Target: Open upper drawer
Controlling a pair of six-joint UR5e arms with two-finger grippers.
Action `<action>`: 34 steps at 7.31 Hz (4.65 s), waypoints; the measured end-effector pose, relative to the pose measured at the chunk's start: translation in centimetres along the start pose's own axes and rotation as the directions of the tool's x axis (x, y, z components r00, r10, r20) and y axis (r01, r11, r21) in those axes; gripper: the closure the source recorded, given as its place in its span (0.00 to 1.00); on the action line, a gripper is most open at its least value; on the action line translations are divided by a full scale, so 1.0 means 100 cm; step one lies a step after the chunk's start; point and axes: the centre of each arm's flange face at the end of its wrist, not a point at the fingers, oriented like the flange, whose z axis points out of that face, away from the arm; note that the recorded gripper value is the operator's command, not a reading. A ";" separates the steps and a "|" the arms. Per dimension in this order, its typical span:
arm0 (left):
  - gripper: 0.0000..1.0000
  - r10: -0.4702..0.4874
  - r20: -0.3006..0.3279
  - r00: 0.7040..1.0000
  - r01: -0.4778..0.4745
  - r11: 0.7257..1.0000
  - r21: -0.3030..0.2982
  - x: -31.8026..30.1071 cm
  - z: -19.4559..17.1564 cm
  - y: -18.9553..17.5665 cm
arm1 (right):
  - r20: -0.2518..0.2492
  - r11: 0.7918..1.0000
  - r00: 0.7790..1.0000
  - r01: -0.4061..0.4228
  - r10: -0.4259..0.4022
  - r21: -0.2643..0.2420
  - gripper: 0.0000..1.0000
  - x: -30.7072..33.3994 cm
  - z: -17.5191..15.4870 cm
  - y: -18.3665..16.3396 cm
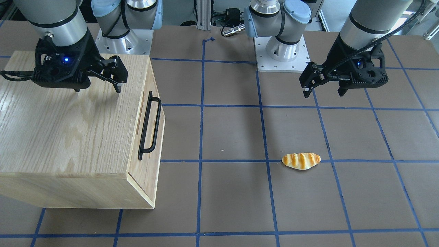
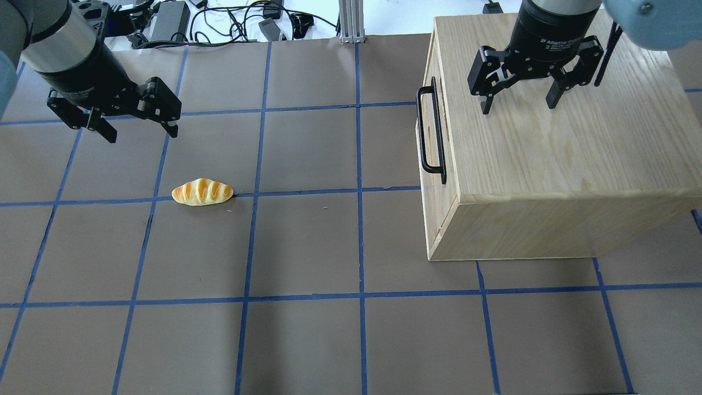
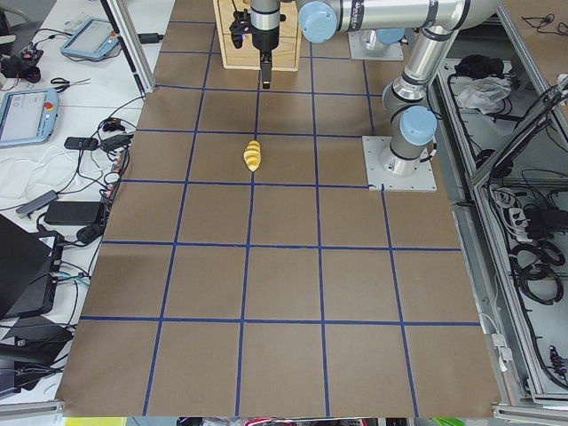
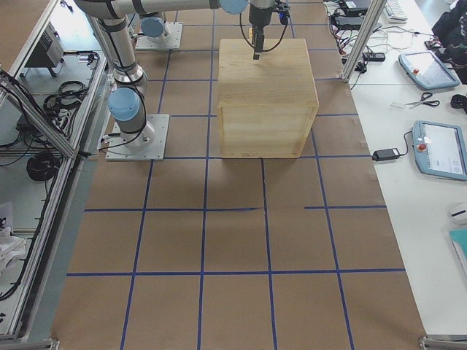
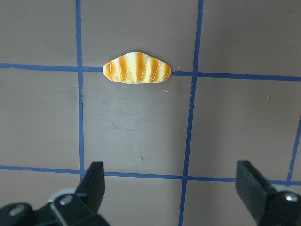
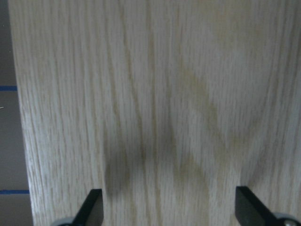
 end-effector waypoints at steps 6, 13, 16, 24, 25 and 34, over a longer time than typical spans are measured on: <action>0.00 0.092 -0.084 0.992 -0.086 0.993 0.079 0.085 0.008 -0.007 | 0.000 1.000 1.000 0.001 -0.001 0.000 0.00 0.000 0.000 0.000; 0.00 0.135 -0.247 0.960 -0.101 0.984 0.147 0.193 0.029 -0.005 | 0.000 1.000 1.000 0.000 0.000 0.000 0.00 0.000 0.000 0.000; 0.00 0.073 -0.283 0.956 -0.036 0.990 0.134 0.225 0.050 -0.009 | 0.000 1.000 1.000 0.000 0.000 0.000 0.00 0.000 0.000 0.000; 0.00 0.037 -0.349 0.937 0.011 0.991 0.137 0.295 0.079 0.003 | 0.000 1.000 1.000 0.000 0.000 0.000 0.00 0.000 0.000 0.000; 0.00 0.039 -0.363 0.931 0.009 0.992 0.129 0.300 0.079 0.006 | 0.000 1.000 1.000 0.000 0.000 0.000 0.00 0.000 0.000 0.000; 0.00 0.072 -0.388 0.919 -0.024 0.992 0.126 0.325 0.096 0.012 | 0.000 1.000 1.000 -0.001 0.001 0.000 0.00 0.000 0.000 0.000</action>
